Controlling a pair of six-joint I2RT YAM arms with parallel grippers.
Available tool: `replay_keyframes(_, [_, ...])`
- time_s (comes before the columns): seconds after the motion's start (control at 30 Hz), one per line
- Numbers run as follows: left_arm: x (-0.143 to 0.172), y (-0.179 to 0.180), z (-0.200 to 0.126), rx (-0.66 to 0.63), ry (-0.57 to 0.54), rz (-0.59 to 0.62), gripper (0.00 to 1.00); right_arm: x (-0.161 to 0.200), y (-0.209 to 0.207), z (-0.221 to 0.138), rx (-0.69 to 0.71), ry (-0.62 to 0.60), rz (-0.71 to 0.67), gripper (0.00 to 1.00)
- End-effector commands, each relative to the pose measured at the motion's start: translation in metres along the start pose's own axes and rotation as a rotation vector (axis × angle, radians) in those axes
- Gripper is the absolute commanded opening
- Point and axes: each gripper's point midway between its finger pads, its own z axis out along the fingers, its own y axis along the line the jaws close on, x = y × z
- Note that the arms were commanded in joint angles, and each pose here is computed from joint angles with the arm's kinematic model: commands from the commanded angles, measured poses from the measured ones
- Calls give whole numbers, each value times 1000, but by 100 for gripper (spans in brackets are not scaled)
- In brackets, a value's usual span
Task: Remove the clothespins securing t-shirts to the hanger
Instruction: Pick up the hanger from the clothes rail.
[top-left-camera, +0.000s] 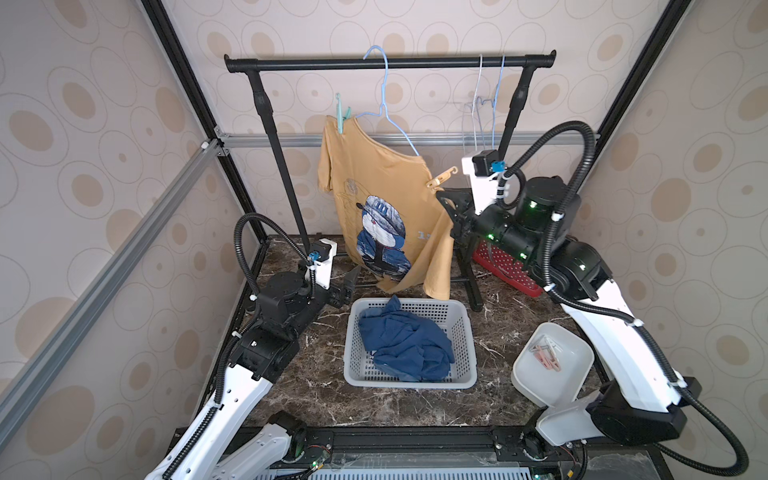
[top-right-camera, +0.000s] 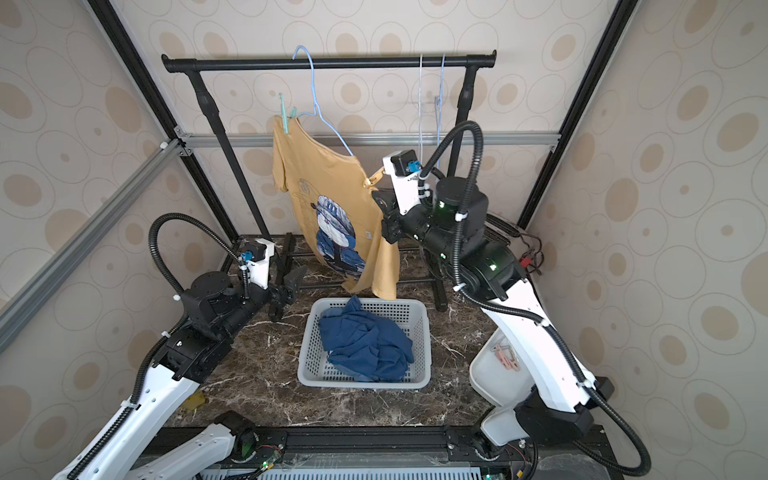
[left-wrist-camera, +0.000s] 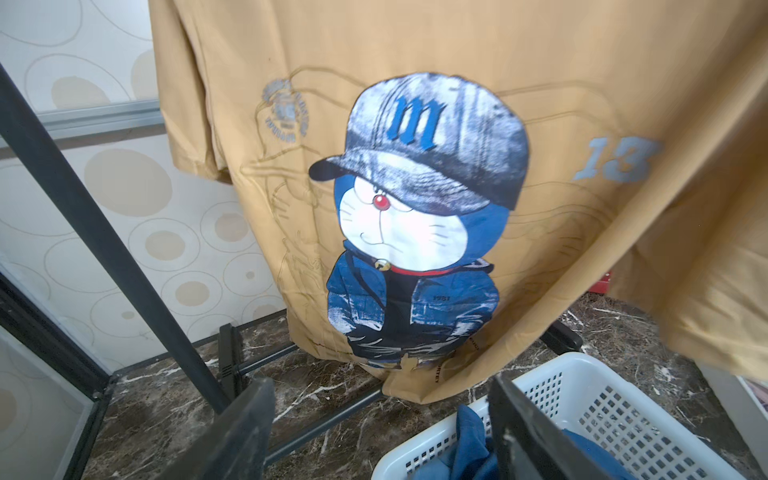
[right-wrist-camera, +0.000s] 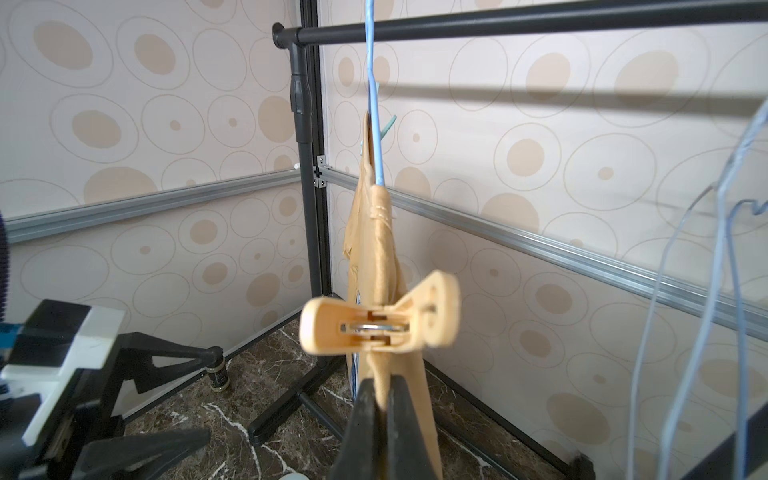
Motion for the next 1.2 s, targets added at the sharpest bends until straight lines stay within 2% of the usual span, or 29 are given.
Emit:
replay_keyframes(0.0, [-8,1,-6,3,-26,-48,81,-43,-1,-41,9,-129,-28,0])
replay_keyframes(0.4, [-8,6,-9,-21,11,-106,82,-87,-1,-127,12,-225,-41,0])
replay_keyframes(0.6, [-5,6,-7,-26,23,-120,83,-89,-2,-156,23,-223,-35,0])
replay_keyframes(1.17, [0,9,-5,-47,42,-144,83,-112,-1,-245,25,-314,-16,0])
